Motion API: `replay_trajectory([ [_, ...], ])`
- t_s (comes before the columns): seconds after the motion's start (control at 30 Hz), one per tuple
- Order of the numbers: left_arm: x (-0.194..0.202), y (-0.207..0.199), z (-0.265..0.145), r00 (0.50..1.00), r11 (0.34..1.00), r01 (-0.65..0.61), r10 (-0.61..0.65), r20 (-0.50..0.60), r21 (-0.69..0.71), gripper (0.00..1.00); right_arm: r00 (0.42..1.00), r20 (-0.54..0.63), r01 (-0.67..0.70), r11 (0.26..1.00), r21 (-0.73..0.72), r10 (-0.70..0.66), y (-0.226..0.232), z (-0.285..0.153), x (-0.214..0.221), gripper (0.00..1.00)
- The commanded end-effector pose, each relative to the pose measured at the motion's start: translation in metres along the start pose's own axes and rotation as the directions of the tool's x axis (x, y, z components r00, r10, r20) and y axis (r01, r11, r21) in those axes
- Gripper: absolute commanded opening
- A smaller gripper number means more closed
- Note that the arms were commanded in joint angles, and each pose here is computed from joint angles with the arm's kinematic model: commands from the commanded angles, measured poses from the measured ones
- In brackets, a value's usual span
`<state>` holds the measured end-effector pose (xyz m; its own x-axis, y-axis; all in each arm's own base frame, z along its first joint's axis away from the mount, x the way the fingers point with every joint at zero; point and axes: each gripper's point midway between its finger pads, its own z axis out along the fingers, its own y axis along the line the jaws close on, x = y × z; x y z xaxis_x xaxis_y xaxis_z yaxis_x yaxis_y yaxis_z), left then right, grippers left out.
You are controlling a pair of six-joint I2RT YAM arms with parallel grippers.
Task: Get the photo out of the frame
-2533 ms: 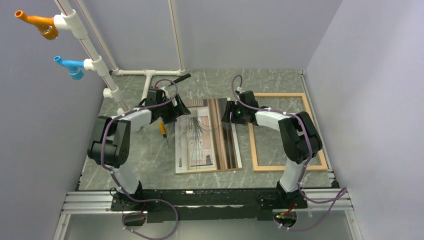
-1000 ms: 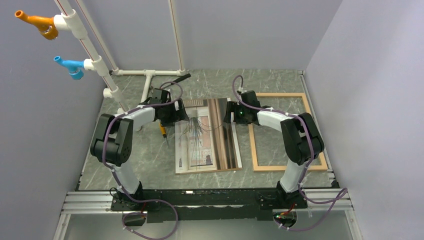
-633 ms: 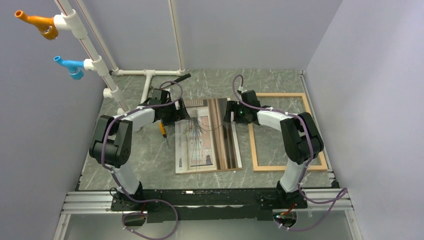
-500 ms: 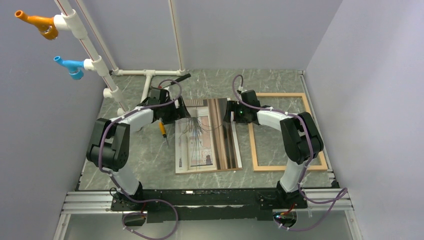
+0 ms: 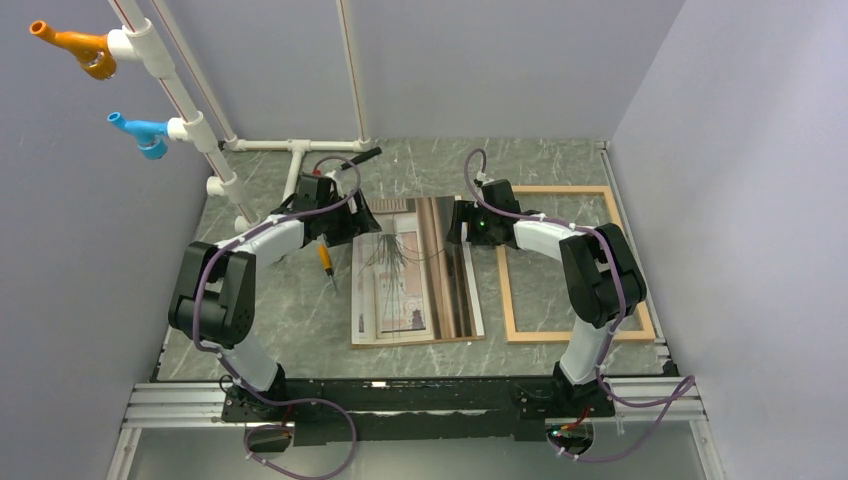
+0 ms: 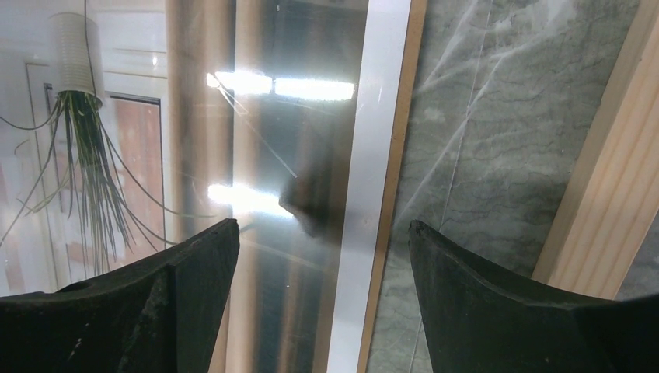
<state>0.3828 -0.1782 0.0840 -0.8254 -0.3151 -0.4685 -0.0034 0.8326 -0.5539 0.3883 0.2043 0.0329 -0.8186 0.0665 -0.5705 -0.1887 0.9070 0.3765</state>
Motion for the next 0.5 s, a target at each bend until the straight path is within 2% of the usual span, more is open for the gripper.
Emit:
replay_trajectory([
  [0.0,0.003,0.0,0.007,0.999,0.999,0.035,-0.035,0.005,0.028,0.86,0.998,-0.07,-0.009,1.0,0.003,0.009,-0.005,0.008,0.019,0.81],
  [0.33,0.007,0.016,0.018,0.998,0.998,0.063,-0.063,0.006,-0.011,0.7,0.997,-0.071,-0.008,1.0,0.005,0.008,-0.005,0.009,0.019,0.81],
  [0.47,0.009,0.018,0.022,0.996,0.996,0.084,-0.084,0.006,0.005,0.6,0.997,-0.077,-0.008,1.0,0.006,0.009,-0.006,0.011,0.02,0.81],
])
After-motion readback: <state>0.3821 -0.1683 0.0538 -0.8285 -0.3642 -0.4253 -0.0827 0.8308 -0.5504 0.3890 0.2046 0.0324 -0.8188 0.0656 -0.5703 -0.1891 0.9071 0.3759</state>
